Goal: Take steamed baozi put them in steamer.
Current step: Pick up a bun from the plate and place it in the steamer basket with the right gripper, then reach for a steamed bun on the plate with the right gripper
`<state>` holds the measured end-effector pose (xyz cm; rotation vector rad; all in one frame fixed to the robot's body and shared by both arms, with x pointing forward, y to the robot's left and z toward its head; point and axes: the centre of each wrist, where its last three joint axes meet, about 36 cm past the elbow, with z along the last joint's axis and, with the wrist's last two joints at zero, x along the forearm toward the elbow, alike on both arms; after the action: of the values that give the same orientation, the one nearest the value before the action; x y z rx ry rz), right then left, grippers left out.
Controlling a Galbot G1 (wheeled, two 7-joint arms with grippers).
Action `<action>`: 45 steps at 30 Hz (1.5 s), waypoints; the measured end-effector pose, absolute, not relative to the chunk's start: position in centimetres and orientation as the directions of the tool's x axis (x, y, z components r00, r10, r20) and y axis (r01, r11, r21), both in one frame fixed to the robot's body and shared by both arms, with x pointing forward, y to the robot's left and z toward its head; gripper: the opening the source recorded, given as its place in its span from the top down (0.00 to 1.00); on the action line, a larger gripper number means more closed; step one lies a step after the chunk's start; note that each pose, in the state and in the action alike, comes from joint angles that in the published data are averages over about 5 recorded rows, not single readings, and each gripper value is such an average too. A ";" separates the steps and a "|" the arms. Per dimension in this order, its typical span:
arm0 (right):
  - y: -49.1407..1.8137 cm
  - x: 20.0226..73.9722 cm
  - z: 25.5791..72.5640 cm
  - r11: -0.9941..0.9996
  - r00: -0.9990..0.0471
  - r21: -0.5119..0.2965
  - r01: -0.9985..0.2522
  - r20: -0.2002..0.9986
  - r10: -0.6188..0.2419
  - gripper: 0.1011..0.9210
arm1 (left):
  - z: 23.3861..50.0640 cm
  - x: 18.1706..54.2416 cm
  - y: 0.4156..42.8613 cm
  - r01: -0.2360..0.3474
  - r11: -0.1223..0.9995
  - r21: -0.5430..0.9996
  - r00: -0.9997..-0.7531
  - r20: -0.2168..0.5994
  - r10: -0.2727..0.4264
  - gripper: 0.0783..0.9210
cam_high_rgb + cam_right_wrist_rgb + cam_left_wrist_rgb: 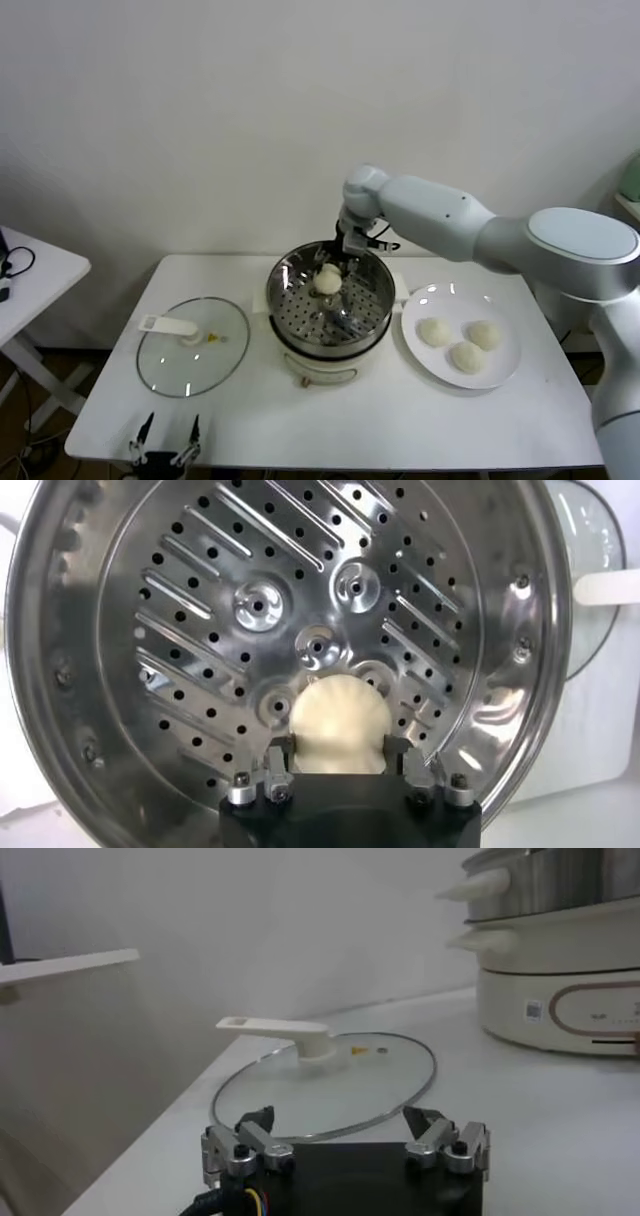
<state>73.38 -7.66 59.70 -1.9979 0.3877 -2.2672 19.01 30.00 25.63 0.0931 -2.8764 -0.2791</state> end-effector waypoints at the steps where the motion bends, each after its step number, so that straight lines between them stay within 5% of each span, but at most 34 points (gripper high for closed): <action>1: -7.6 73.4 59.7 -0.963 -0.137 -0.251 -0.094 0.962 -0.238 0.27 | 25.6 19.1 30.0 -0.039 0.980 0.197 -0.967 0.239 -0.087 0.12; 7: -7.8 73.5 60.3 -0.964 -0.134 -0.248 -0.091 0.963 -0.235 0.13 | 25.8 19.2 30.0 -0.040 0.980 0.197 -0.969 0.233 -0.086 0.12; 17: -10.3 73.7 63.6 -0.957 -0.128 -0.243 -0.157 0.966 -0.224 0.12 | 26.1 19.1 30.0 -0.038 0.979 0.198 -0.970 0.229 -0.084 0.12; 32: -23.2 73.0 69.3 -0.714 -0.145 -0.250 -0.653 0.968 -0.207 0.12 | 26.4 19.0 29.8 -0.037 0.979 0.200 -0.971 0.223 -0.083 0.12; 45: -30.7 67.6 64.2 -0.343 -0.142 -0.195 -0.919 0.975 -0.173 0.12 | 26.6 19.1 30.2 -0.042 0.977 0.210 -0.973 0.212 -0.087 0.12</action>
<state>67.65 -30.69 64.15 -2.2888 1.9061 -2.3422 19.07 30.23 26.63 0.0959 -2.9028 -0.3015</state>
